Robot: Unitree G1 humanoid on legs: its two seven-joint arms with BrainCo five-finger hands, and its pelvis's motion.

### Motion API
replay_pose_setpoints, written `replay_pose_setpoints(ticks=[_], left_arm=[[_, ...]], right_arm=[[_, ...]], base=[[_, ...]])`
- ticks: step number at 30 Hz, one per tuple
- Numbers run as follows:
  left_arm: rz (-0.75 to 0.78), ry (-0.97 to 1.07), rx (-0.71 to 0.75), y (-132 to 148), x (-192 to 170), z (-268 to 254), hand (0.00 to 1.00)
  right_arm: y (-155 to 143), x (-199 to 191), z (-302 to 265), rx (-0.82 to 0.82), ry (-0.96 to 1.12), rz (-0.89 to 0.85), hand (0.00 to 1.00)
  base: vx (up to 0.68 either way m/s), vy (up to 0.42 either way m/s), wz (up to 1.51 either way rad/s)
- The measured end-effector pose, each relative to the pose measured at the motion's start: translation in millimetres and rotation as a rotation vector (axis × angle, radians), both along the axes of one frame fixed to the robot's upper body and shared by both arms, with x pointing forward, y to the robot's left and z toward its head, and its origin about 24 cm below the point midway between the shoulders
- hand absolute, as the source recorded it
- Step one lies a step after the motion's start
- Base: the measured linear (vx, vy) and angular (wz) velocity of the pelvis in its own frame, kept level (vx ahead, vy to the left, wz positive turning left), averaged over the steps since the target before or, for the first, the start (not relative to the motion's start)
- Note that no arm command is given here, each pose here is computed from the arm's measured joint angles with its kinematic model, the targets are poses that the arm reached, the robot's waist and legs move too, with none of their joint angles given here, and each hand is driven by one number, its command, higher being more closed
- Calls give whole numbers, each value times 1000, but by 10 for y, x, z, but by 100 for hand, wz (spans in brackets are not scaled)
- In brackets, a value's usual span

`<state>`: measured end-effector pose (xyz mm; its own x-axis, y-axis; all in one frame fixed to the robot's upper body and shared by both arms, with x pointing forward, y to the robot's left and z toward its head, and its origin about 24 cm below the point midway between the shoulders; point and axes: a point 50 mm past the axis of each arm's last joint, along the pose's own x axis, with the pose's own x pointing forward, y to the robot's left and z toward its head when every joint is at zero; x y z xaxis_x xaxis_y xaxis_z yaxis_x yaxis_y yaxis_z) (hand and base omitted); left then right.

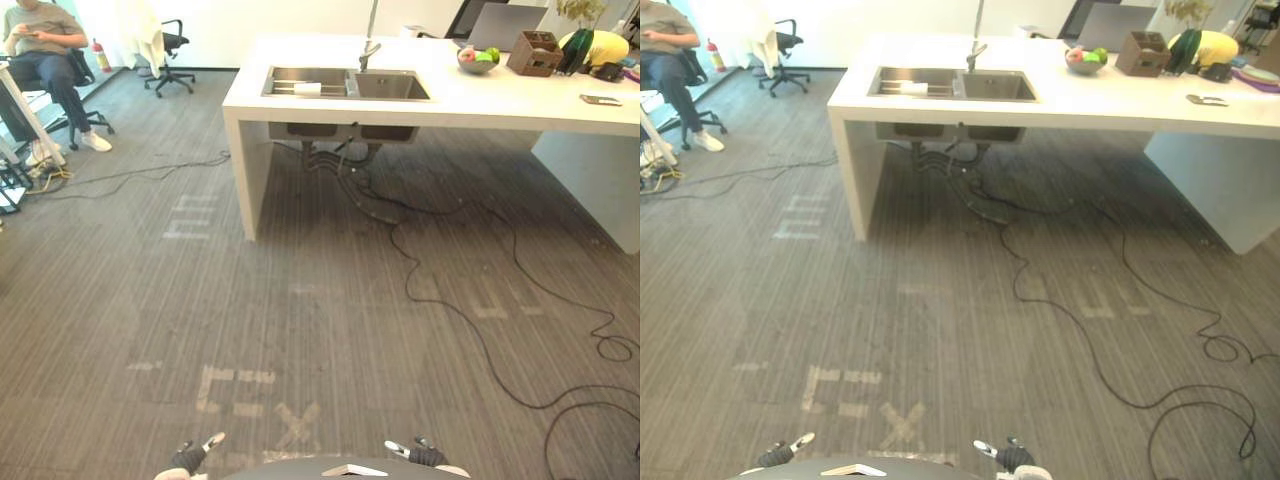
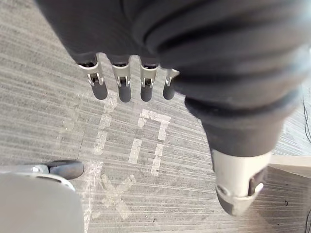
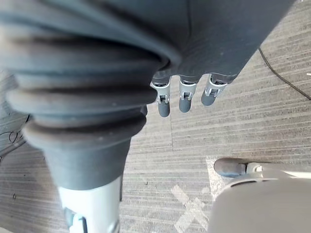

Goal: Walk over to the sink, pick up the cup, carry it to the dishwasher, place the cup inside the dishwasher, then close the dishwasher door

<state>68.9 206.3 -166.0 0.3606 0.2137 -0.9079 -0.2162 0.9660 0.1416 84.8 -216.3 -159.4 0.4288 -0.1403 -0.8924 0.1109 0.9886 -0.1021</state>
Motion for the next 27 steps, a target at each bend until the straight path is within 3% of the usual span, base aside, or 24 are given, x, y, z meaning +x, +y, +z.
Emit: replay_pose_setpoints(ticks=[14,27], left_arm=[[-3,37,64,58,-11,3,0],[61,82,65,81,-78,-14,0]], right_arm=[[49,-89,-57,123,86,18,0],[51,-46,-49,91,47,11,0]], base=[[-25,-1,10],[-28,-9,0]])
